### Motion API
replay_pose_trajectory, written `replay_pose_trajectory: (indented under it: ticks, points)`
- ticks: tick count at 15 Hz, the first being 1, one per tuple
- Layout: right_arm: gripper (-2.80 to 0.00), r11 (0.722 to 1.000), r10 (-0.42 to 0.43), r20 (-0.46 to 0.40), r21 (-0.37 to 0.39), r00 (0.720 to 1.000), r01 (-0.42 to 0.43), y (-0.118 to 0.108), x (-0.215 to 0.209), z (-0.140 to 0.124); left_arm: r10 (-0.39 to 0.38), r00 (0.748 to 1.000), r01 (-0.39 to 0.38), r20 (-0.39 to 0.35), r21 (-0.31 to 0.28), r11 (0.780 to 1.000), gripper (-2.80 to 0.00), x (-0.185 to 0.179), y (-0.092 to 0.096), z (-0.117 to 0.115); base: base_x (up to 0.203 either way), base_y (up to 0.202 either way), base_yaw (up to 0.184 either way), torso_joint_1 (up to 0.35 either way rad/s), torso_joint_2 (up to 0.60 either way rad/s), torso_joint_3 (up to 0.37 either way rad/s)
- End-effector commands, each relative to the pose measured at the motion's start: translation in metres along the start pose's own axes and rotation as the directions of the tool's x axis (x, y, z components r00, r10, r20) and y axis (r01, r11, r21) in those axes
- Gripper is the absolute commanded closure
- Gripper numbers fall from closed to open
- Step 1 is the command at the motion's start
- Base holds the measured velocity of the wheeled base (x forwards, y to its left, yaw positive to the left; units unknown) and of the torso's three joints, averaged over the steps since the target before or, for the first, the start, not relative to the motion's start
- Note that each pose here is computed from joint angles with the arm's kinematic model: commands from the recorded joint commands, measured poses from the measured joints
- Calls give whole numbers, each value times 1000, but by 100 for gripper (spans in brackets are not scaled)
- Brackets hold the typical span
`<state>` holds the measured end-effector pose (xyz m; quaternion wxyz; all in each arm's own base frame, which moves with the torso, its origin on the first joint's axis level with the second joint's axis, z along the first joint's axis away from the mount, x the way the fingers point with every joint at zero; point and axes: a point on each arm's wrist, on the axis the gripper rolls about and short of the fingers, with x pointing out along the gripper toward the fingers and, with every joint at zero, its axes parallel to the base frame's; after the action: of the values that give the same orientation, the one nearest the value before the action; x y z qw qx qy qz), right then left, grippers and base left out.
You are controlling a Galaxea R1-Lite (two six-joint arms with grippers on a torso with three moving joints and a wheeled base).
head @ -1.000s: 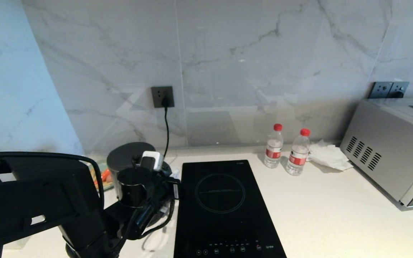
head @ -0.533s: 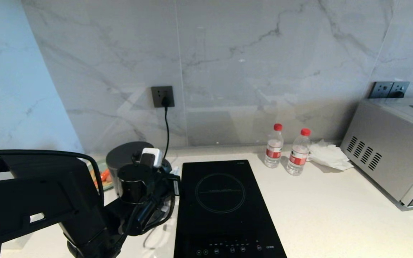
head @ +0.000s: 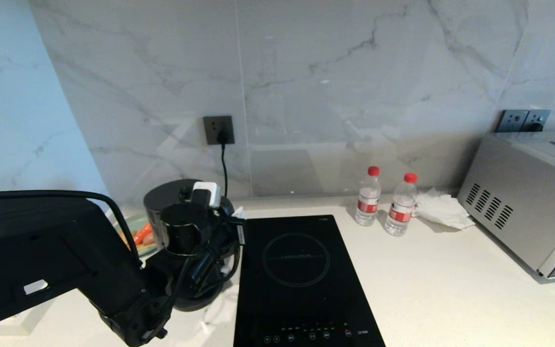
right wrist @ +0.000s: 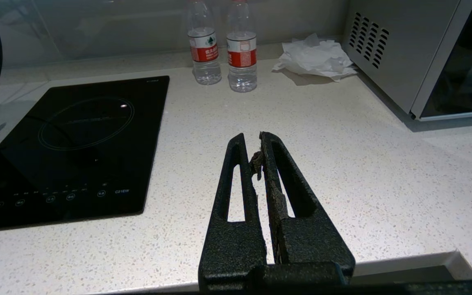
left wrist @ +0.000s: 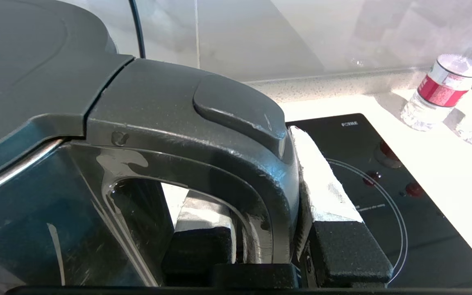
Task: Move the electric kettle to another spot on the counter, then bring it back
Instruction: Pick up the kettle, then place it by the sink
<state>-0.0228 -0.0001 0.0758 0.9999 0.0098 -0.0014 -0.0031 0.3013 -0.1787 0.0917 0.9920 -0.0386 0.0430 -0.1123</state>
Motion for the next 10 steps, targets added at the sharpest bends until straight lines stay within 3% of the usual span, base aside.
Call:
replay_pose_trajectory:
  ticks: [1, 10]
  points:
    - [0, 1000, 0, 0, 0, 1000, 0, 0, 0, 0, 14, 999, -14, 31, -11, 1000, 0, 3, 4, 7, 0, 0, 0, 0, 0, 0]
    - [0, 1000, 0, 0, 0, 1000, 0, 0, 0, 0, 123, 992, -123, 26, 5, 992, 0, -11, 50, 17, 0, 0, 0, 0, 0, 0]
